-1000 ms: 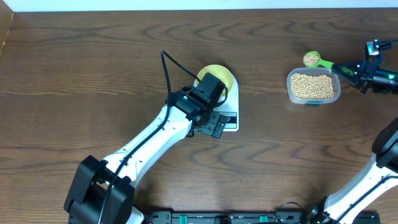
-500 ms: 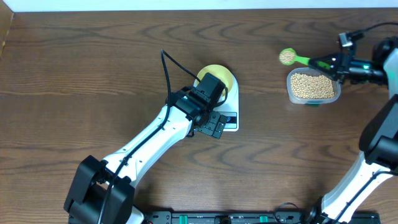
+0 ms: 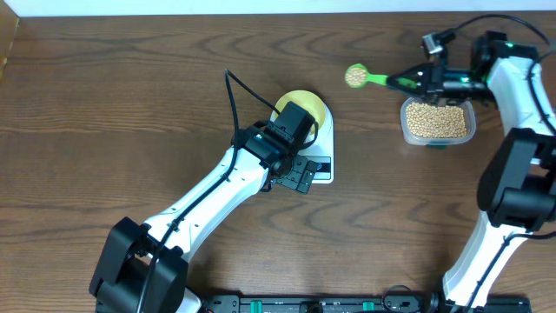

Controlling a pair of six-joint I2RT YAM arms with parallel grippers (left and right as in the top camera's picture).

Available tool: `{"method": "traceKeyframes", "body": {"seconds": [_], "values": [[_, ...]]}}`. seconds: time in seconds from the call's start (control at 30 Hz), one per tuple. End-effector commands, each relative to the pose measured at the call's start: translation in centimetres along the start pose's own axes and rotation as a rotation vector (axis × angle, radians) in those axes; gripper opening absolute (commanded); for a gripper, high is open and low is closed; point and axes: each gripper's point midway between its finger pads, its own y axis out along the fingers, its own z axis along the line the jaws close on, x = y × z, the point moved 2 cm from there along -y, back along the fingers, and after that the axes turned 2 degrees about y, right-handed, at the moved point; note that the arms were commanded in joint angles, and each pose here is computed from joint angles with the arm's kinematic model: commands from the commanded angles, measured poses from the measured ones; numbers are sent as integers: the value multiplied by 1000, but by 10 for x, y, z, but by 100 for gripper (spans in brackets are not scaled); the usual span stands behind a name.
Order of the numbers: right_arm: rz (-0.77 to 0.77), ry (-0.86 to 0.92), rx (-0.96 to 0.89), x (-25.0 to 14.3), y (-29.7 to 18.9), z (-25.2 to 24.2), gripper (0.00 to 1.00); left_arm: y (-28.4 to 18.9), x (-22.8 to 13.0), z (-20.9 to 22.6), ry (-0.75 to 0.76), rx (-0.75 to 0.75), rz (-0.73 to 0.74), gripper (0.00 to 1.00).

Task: Scoop item into bowl and weigh 50g on scale
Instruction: 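Carry the scoop left over the yellow bowl with the right gripper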

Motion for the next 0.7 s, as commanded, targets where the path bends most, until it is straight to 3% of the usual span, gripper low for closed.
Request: {"method": "traceKeyframes", "body": {"seconds": [0.0, 0.27, 0.67], "values": [[37, 61, 49, -2, 22, 6, 1, 1, -1, 2, -8, 13, 2, 98], [107, 32, -67, -6, 60, -4, 1, 1, -1, 2, -8, 13, 2, 98], [148, 5, -251, -14, 73, -28, 1, 1, -1, 2, -8, 13, 2, 98]]}}
